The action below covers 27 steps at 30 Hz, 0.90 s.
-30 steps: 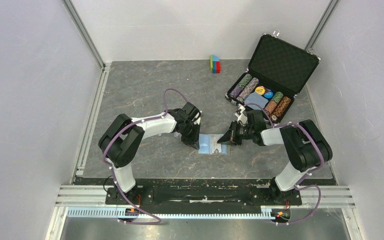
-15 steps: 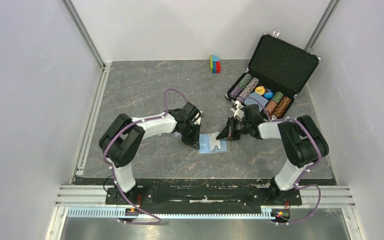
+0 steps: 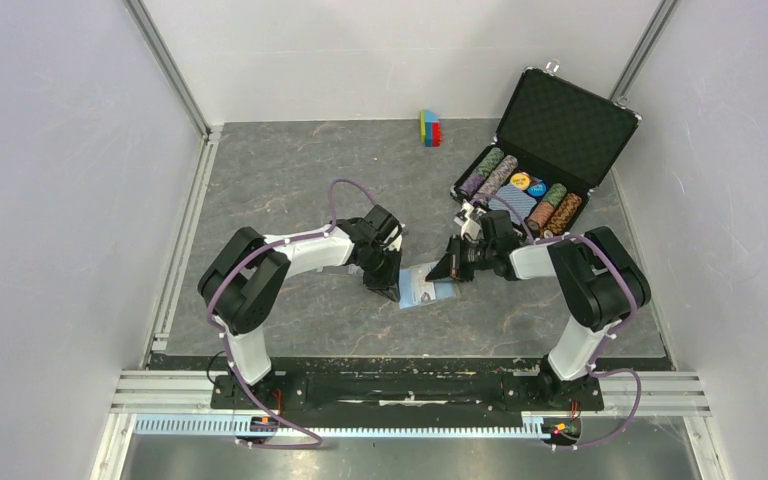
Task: Put the credit cards into the card holder
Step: Insert the credit card into the card holder.
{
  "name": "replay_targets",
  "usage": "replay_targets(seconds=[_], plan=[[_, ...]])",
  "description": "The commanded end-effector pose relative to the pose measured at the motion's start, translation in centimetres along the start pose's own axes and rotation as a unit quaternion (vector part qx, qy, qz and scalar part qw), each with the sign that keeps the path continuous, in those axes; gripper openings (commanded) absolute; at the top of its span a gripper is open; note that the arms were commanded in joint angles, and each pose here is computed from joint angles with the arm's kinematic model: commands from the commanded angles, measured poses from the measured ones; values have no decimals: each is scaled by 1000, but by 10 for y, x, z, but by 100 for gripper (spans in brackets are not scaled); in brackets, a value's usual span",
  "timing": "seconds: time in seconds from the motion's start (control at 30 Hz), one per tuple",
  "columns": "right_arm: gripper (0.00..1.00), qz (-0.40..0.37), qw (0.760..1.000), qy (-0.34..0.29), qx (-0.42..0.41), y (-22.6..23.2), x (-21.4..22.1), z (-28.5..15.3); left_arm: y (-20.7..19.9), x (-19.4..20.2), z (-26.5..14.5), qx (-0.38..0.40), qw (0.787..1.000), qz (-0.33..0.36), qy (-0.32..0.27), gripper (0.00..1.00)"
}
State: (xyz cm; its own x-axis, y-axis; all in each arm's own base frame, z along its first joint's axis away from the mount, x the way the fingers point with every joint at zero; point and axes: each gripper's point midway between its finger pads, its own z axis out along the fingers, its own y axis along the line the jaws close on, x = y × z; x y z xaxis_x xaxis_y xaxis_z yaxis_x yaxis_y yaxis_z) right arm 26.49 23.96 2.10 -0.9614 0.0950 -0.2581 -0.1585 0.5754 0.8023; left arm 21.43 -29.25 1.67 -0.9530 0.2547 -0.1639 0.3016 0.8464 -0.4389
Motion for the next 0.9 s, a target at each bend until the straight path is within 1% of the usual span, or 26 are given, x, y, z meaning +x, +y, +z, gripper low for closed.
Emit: replay_targets(seconds=[0.0,0.37,0.5,0.6,0.87], plan=[[0,12,999,27,28,-15,22,6,10,7,11,-22,1000,14,14,17],[0,9,999,38,28,-14,29,3,7,3,10,-19,1000,13,10,19],[0,6,999,36,19,-10,25,5,7,4,10,-20,1000,12,9,22],[0,-1,999,43,13,-4,25,10,7,3,9,-18,1000,12,8,22],[0,-7,998,61,-4,6,31,19,7,3,7,-21,1000,10,5,28]])
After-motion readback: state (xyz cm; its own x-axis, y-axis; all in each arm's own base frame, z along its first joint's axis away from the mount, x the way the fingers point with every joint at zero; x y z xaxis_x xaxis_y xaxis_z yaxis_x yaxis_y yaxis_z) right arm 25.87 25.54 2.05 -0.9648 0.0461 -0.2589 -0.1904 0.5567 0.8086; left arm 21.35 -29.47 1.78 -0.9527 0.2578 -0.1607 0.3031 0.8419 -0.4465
